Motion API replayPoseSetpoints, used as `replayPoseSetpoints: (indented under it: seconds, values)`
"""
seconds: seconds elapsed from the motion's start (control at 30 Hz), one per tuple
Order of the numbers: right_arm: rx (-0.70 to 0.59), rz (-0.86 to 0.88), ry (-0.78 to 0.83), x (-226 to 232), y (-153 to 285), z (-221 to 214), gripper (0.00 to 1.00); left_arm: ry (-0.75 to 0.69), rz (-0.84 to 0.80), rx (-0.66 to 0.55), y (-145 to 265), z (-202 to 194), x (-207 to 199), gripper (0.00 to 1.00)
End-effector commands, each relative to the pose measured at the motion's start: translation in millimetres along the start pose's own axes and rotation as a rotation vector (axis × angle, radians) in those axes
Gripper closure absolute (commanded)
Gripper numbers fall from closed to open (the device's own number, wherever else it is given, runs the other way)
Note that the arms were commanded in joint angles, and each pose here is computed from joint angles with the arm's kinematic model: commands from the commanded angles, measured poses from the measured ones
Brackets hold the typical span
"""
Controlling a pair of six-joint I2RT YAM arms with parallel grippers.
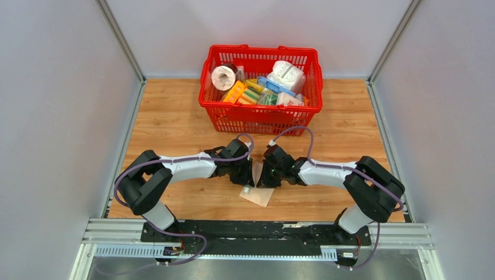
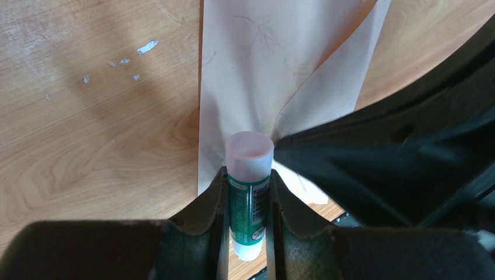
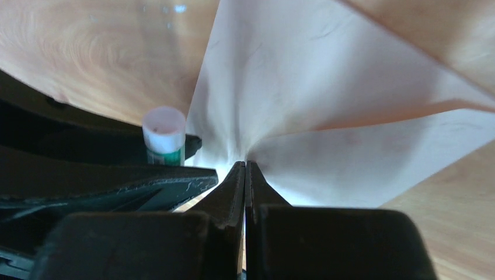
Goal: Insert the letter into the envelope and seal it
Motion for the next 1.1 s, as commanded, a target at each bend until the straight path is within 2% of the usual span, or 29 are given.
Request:
replayPoseSetpoints:
  seconds: [0.0,0.33,0.47,0.6,0.77,1.07]
  values:
    - [0.044,-0.006,0.045,6,-2,-9,1.00,0.019,0.074,0.055,-6,-12,9,1.00]
    - [0.037,-0.031,0.026,-8,1,-12,1.00,0.021,0.088,0.050,-7,-11,10,1.00]
    - [0.035,0.024,-0.006,-10,4,-4,1.00,0.020,0.089,0.053,-7,-12,10,1.00]
    - [0.025,0.105,0.029,7,14,4,1.00,0.020,0.091,0.055,-7,-12,11,1.00]
    - [0.010,0.083,0.042,8,17,9,1.00,0.021,0.090,0.052,-8,-10,10,1.00]
    - [0.062,0.052,0.035,-3,6,2,1.00,0.020,0.091,0.055,-8,-11,10,1.00]
Point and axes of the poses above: each gripper's point midway between its finger pads, its own y axis back along the fingers, its own x axis along the line the jaws close on, z = x × y, the point moved 10 cm from there along y, back along the fingers, and after that the axes turned 6 degrees about -y, right-handed, at the moved point
